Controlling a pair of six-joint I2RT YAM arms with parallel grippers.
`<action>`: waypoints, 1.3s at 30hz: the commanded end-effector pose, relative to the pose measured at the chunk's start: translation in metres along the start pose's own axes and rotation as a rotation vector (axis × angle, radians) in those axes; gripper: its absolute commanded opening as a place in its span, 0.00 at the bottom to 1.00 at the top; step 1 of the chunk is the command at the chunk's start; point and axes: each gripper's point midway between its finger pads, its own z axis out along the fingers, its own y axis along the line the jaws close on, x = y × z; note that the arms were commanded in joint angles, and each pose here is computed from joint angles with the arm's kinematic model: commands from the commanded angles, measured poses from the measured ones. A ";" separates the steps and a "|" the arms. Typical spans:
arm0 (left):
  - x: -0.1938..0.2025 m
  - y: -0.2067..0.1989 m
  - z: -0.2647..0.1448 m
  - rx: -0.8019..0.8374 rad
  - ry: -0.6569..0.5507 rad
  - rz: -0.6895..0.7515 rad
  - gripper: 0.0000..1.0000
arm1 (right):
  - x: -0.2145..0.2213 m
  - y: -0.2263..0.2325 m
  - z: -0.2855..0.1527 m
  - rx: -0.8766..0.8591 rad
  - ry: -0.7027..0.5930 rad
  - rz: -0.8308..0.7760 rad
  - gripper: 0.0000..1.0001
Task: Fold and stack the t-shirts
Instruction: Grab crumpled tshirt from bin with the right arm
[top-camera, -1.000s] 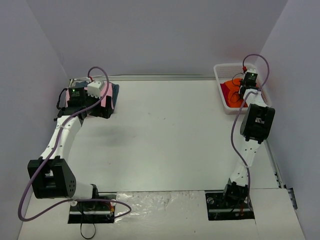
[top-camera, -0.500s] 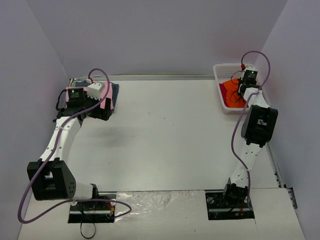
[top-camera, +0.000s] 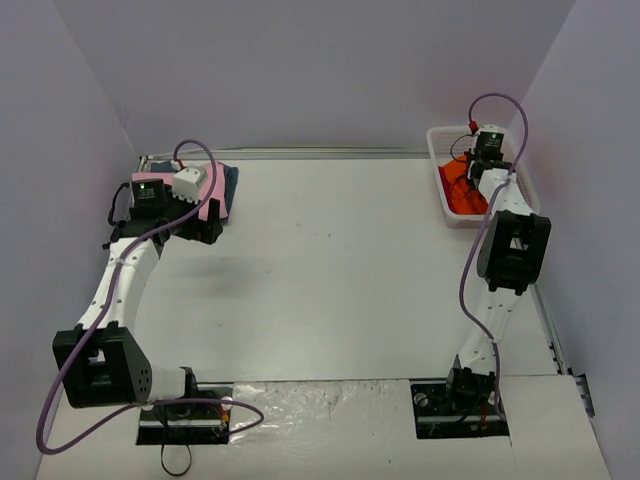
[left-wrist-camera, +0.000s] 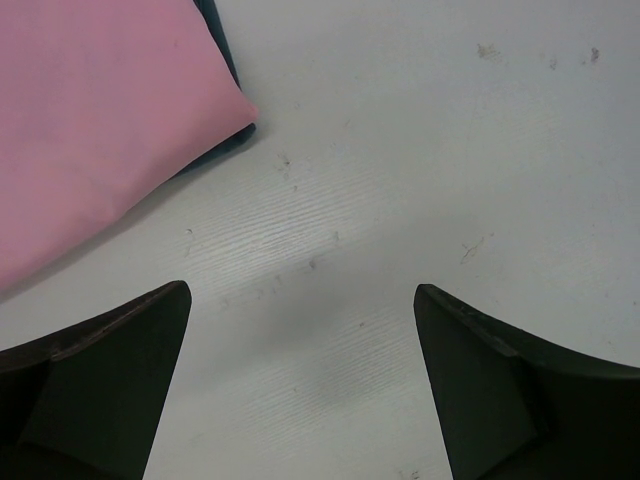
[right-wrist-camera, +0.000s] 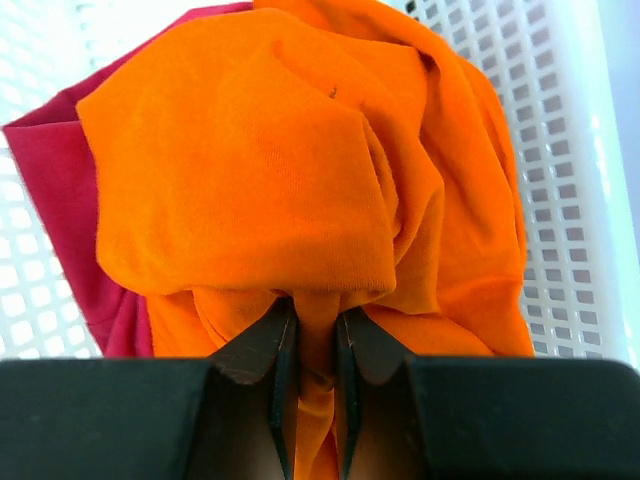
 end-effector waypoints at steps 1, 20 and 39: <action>-0.010 -0.003 -0.010 0.013 -0.047 0.020 0.94 | -0.023 0.015 -0.008 0.035 -0.029 -0.048 0.00; -0.005 0.001 -0.008 0.023 -0.047 -0.010 0.94 | -0.116 0.013 -0.104 0.185 -0.211 0.117 0.00; -0.018 0.005 -0.023 -0.035 -0.105 0.017 0.94 | -0.197 0.082 -0.320 -0.152 -0.567 -0.102 0.00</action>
